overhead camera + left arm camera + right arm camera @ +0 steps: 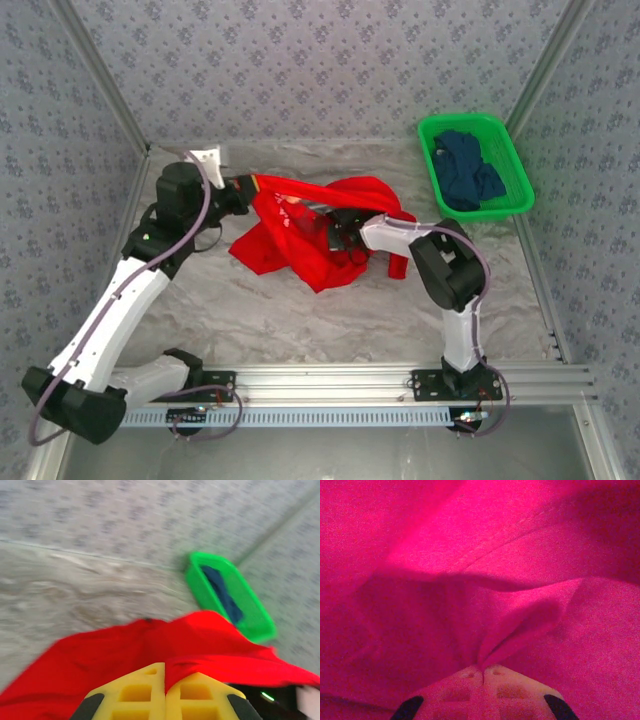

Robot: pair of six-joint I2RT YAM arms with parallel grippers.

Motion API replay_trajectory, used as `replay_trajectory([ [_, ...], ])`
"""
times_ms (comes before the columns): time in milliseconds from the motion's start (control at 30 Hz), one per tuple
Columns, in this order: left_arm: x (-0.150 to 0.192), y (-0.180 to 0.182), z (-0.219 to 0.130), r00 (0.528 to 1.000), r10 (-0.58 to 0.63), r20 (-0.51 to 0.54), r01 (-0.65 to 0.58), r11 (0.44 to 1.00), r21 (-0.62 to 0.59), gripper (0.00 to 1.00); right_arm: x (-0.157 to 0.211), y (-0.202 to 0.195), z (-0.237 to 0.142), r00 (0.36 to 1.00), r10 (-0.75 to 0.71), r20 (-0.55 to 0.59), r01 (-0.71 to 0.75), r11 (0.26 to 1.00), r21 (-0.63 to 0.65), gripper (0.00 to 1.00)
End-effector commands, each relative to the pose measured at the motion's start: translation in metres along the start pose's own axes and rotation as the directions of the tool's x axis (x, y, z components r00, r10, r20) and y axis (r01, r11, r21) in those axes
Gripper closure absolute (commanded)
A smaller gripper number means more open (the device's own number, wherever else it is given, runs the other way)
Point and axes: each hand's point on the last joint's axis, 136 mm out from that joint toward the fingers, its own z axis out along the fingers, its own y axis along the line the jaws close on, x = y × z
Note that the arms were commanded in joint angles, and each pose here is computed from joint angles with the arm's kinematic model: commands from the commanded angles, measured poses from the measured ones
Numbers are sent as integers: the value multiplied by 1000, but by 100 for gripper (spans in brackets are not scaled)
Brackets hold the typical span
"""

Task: Fold the inside-out t-shirt

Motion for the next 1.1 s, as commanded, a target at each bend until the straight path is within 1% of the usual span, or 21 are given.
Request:
replay_trajectory([
  [0,-31,59,6,988,-62,145,88,979,-182,100,7,-2,-32,995,-100,-28,98,994,-50,100],
  [67,-31,79,19,987,-71,144,101,970,-219,100,4,3,-45,992,-127,-9,126,988,-88,100],
  [167,-19,92,47,995,-65,80,82,970,-230,100,-9,18,-64,987,-155,47,161,973,-168,100],
  [300,8,92,90,997,-68,-26,62,981,-186,100,-24,50,-83,972,-195,129,225,928,-297,100],
  [400,24,89,118,994,-49,-102,32,986,-161,100,-28,75,-88,967,-199,157,246,885,-396,100],
  [433,28,86,127,991,-47,-125,29,989,-145,100,-28,82,-87,966,-203,158,251,877,-409,100],
  [500,28,75,139,988,-44,-146,29,995,-99,100,-25,89,-79,967,-214,141,253,876,-410,100],
  [567,19,63,144,989,-56,-138,49,997,-53,100,-21,93,-68,965,-236,115,262,883,-390,100],
  [633,1,51,144,993,-66,-93,66,998,-7,100,-12,95,-58,963,-256,88,270,887,-374,100],
  [733,-27,40,146,997,-67,-40,68,997,19,100,5,97,-44,949,-310,47,306,883,-355,100],
  [800,-40,47,153,997,-70,-21,70,997,-16,100,14,102,-44,931,-363,41,354,866,-353,100],
  [900,-45,81,171,996,-84,-37,78,988,-132,100,24,111,-55,888,-456,63,447,822,-354,100],
  [967,-39,101,186,993,-88,-80,71,979,-192,100,26,115,-64,866,-493,82,489,800,-347,100],
  [1067,-18,116,195,985,-84,-150,50,975,-219,100,10,110,-80,865,-482,138,501,812,-299,100],
])
